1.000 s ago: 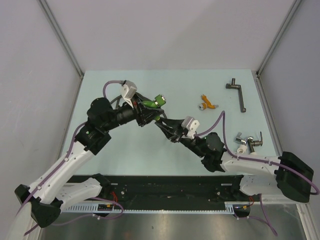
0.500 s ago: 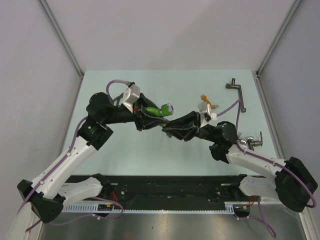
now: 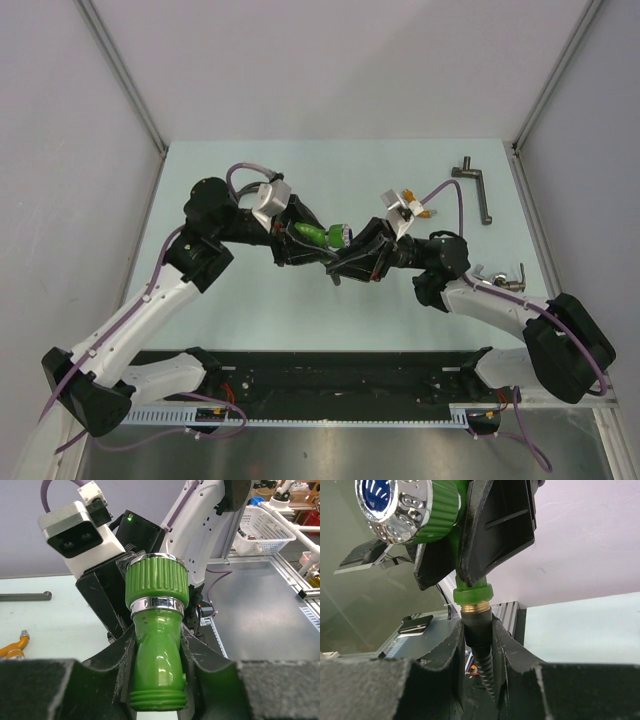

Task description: Install the water faucets

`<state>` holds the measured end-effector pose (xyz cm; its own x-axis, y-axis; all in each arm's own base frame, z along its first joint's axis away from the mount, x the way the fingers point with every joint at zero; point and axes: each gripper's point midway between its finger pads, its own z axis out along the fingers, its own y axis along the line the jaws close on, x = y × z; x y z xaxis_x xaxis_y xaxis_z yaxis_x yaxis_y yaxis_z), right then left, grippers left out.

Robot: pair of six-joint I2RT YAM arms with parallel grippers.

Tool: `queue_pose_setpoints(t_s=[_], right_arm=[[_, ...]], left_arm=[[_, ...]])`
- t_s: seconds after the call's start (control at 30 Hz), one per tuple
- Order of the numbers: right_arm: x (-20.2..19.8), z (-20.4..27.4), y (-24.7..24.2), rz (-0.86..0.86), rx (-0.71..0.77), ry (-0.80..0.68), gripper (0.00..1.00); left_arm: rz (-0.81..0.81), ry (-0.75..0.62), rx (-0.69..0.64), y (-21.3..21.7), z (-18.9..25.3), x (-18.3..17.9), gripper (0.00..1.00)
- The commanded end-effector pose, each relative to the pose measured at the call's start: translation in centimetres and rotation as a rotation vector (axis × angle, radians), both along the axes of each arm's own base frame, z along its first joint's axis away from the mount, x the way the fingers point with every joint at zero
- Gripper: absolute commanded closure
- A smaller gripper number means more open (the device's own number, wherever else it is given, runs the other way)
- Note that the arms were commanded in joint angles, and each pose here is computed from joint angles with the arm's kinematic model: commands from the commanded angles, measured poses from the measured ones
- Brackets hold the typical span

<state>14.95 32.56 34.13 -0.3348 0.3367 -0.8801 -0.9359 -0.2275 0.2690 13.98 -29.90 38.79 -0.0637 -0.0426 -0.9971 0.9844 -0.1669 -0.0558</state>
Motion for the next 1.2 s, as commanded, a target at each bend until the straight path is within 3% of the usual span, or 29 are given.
queue_pose_setpoints(t_s=[0.0, 0.1, 0.2, 0.23, 0.33, 0.53, 0.77, 0.83, 0.9, 0.93, 0.97, 1.03, 1.17], right_arm=[[1.1, 6.6, -2.3, -0.075, 0.246, -0.06, 1.0], [1.4, 6.6, -2.4, -0.082, 0.245, -0.065, 1.0], [1.6, 6.4, -2.5, -0.088, 0.238, -0.073, 0.81], [1.6, 6.4, -2.5, -0.089, 0.236, -0.075, 0.69], [1.8, 6.4, -2.8, -0.095, 0.23, -0.078, 0.52], [2.8, 5.9, -3.2, -0.123, 0.208, -0.076, 0.35], [3.9, 4.8, -3.1, -0.194, 0.148, -0.09, 0.27], [4.0, 4.8, -3.1, -0.268, 0.148, -0.161, 0.27], [5.9, 3.4, -2.3, -0.401, 0.084, -0.143, 0.26], [5.2, 2.8, -1.0, -0.455, 0.055, -0.26, 0.25], [6.7, 2.0, -1.0, -0.573, -0.003, -0.239, 0.24], [5.7, 1.0, 0.5, -0.643, -0.06, -0.352, 0.22], [5.9, 0.4, 1.6, -0.795, -0.093, -0.435, 0.23]], left_arm=[[-0.2, -0.089, -0.002, 0.8, 0.2, -4.2, 1.0], [-0.151, -0.091, -0.006, 0.7, 0.2, -3.7, 1.0], [-0.085, -0.08, -0.01, 0.7, 0.4, -3.0, 1.0], [-0.034, -0.067, -0.012, 0.6, 0.5, -2.3, 1.0], [0.072, -0.027, -0.017, 0.6, 0.5, -0.9, 1.0], [0.228, 0.037, -0.039, 1.2, 0.6, 0.6, 1.0], [0.61, 0.15, -0.094, 3.4, 1.2, 6.0, 1.0], [0.69, 0.212, -0.074, 4.0, 0.2, 7.0, 1.0], [0.793, 0.265, -0.071, 4.9, -0.7, 8.5, 1.0], [0.81, 0.28, -0.068, 5.0, -1.1, 8.8, 1.0], [0.823, 0.291, -0.065, 5.1, -1.4, 8.9, 1.0], [0.849, 0.322, -0.072, 5.2, -1.6, 9.3, 1.0], [0.872, 0.357, -0.075, 5.4, -1.9, 9.6, 1.0]])
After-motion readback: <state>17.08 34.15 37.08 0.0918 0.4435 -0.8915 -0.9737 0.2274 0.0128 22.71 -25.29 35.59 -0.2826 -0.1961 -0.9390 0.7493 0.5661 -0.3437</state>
